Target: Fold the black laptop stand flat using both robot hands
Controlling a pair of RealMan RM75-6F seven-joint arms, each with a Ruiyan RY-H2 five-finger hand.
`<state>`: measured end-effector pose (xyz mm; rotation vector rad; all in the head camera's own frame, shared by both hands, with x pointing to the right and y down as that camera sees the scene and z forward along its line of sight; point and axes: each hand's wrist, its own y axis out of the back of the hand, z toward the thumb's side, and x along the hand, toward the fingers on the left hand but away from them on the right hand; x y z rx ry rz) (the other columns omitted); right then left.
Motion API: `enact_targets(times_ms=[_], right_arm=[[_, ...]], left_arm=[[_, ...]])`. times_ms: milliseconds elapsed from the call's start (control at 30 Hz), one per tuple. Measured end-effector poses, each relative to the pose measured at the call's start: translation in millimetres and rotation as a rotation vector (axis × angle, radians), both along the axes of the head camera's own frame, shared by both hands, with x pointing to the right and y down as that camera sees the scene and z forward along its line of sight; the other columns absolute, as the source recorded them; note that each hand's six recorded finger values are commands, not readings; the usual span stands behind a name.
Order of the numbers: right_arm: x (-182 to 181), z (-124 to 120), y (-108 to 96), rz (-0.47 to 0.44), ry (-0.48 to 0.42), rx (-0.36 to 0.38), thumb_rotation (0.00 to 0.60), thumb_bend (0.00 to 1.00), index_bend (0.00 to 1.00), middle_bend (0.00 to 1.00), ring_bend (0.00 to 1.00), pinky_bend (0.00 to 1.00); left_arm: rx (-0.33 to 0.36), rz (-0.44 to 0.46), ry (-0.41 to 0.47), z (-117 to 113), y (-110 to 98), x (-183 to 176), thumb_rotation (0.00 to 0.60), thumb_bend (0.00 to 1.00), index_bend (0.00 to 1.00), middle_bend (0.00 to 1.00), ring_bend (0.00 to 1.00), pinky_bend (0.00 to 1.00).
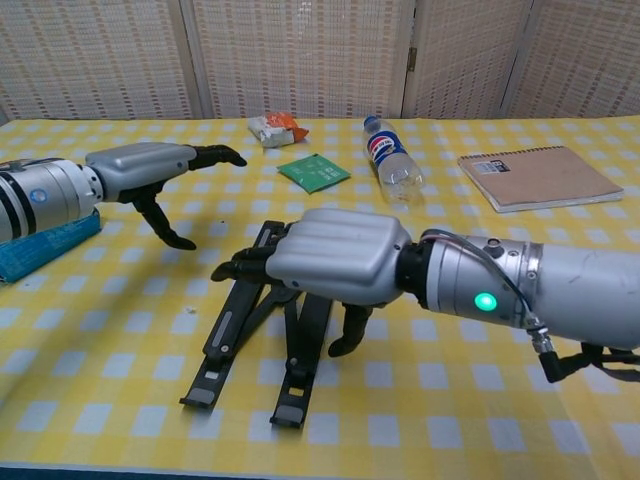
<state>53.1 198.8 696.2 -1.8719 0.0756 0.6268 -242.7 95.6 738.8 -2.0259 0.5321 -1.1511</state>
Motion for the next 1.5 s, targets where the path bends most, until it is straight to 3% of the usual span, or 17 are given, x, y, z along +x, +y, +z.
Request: enact_targets(times_ms=[133,300,700,1000,1133,1367,1500], right_arm=[[-6.2,1.8,-1.4,-0.089,0.088,-0.014,0.6,0.07,0.0,0.0,0.0,0.0],[-19.6,3.5,-9.4,-0.163,0.145,0.024,0.6,0.07,0.0,0.0,0.0,0.0],[-35.6,16.8,-12.0,-0.187,0.174,0.017,0.6,0.07,0.0,0.06,0.0,0.0],[-41.4,23.7,-13.5,-0.196,0.195,0.008,0.6,0.19,0.01,0.1,0.01,0.0],[-45.1,24.6,-13.9,-0.194,0.19,0.006,0.6,0.19,0.11,0.16,0.04,0.0],[-48.4,19.9,-17.7,-0.168,0.141,0.015,0.6,0.27,0.47,0.4,0.23,0.0],[-47.7,17.8,-20.3,-0.158,0.107,0.021,0.6,0.31,0.59,0.49,0.31,0.0]], left_arm=[[-0.01,-0.028,-0.005,-3.1,0.4,-11.2,0.6,0.18,0.0,0.0,0.0,0.0],[-0.018,-0.056,-0.005,-3.6,-0.5,-19.5,0.6,0.18,0.0,0.0,0.0,0.0],[-0.027,-0.095,-0.014,-1.9,-2.1,-35.5,0.6,0.18,0.0,0.0,0.0,0.0],[-0.035,-0.107,-0.018,0.0,-1.3,-41.2,0.6,0.18,0.0,0.0,0.0,0.0],[-0.032,-0.11,-0.019,-0.6,-1.1,-43.8,0.6,0.18,0.0,0.0,0.0,0.0],[-0.025,-0.117,-0.016,-1.9,-1.6,-46.8,0.6,0.18,0.0,0.0,0.0,0.0],[-0.025,-0.115,-0.015,-2.3,-1.1,-46.3,0.6,0.18,0.0,0.0,0.0,0.0]])
